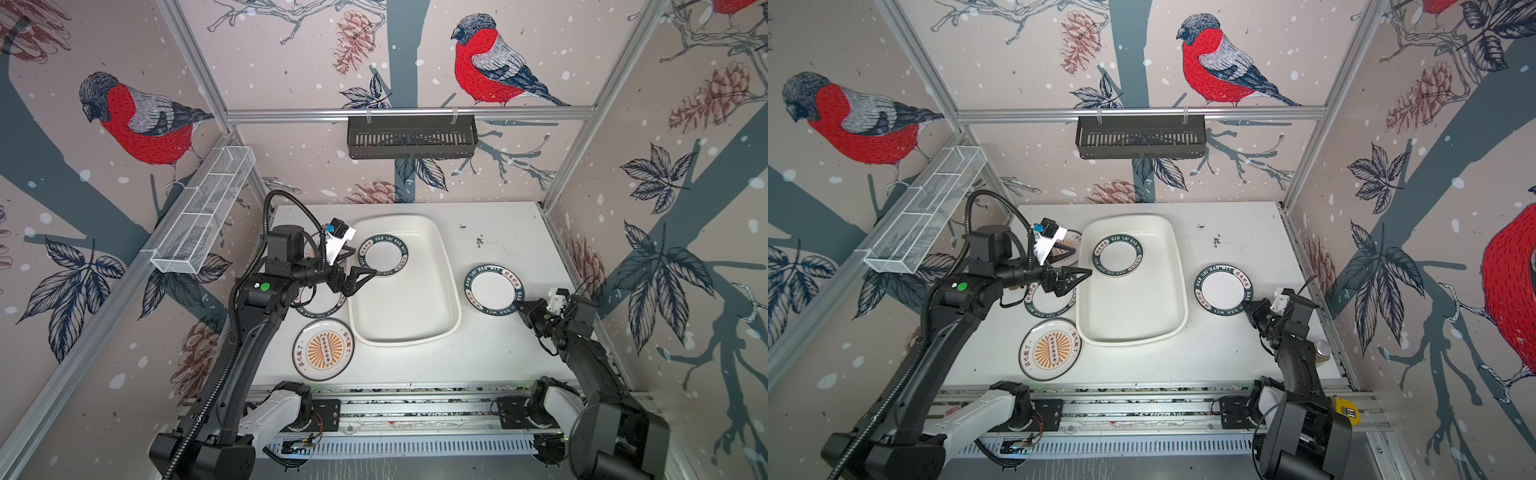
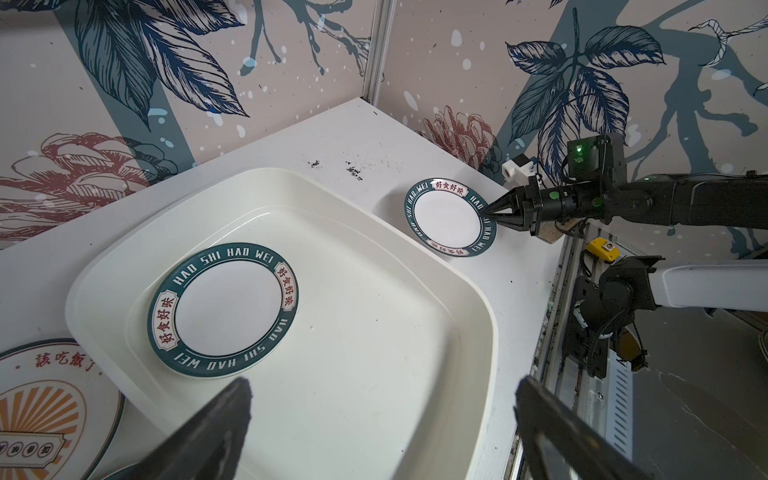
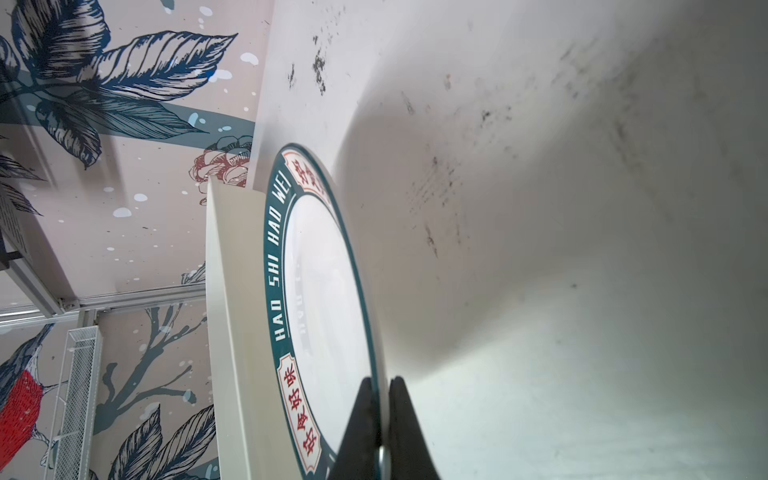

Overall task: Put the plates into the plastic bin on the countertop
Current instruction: 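Lift the green plate off the table with the right gripper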

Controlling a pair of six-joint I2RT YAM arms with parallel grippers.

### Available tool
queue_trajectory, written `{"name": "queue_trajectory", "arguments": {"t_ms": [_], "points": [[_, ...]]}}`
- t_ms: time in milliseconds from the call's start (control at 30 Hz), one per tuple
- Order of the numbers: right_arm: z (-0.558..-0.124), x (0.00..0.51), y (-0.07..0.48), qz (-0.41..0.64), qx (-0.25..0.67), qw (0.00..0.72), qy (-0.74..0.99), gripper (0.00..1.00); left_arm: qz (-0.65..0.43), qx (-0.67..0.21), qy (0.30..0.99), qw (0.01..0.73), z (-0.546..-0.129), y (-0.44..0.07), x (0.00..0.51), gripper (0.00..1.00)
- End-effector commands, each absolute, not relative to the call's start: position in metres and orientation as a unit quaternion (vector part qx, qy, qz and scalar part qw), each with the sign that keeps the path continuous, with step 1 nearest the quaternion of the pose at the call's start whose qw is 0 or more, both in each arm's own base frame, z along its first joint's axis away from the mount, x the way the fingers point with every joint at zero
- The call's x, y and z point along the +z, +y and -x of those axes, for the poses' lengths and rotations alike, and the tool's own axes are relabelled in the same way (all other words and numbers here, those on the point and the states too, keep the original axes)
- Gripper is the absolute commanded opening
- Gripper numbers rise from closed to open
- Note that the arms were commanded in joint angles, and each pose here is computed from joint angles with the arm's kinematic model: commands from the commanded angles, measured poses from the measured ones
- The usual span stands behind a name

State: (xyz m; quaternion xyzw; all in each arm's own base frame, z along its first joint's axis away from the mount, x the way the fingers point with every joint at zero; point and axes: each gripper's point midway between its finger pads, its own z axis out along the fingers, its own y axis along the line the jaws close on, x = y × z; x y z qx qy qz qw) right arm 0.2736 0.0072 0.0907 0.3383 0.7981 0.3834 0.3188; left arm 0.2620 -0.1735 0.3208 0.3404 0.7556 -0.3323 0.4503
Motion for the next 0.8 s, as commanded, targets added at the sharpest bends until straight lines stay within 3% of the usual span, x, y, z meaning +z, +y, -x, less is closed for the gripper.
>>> {"name": "queue_trajectory", "arguments": {"t_ms": [0,767], "points": [[-0.279,0.105,0.006,-0.32,0.387,0.332,0.799,0.02,-0.349,-0.337,0.745,0.458,-0.262,-0.176,0.326,0.98],[-0.313,0.159,-0.007,-0.293,0.383,0.366,0.796,0.02,-0.349,-0.332,0.746,0.46,-0.264,-0.175,0.328,0.98]]}}
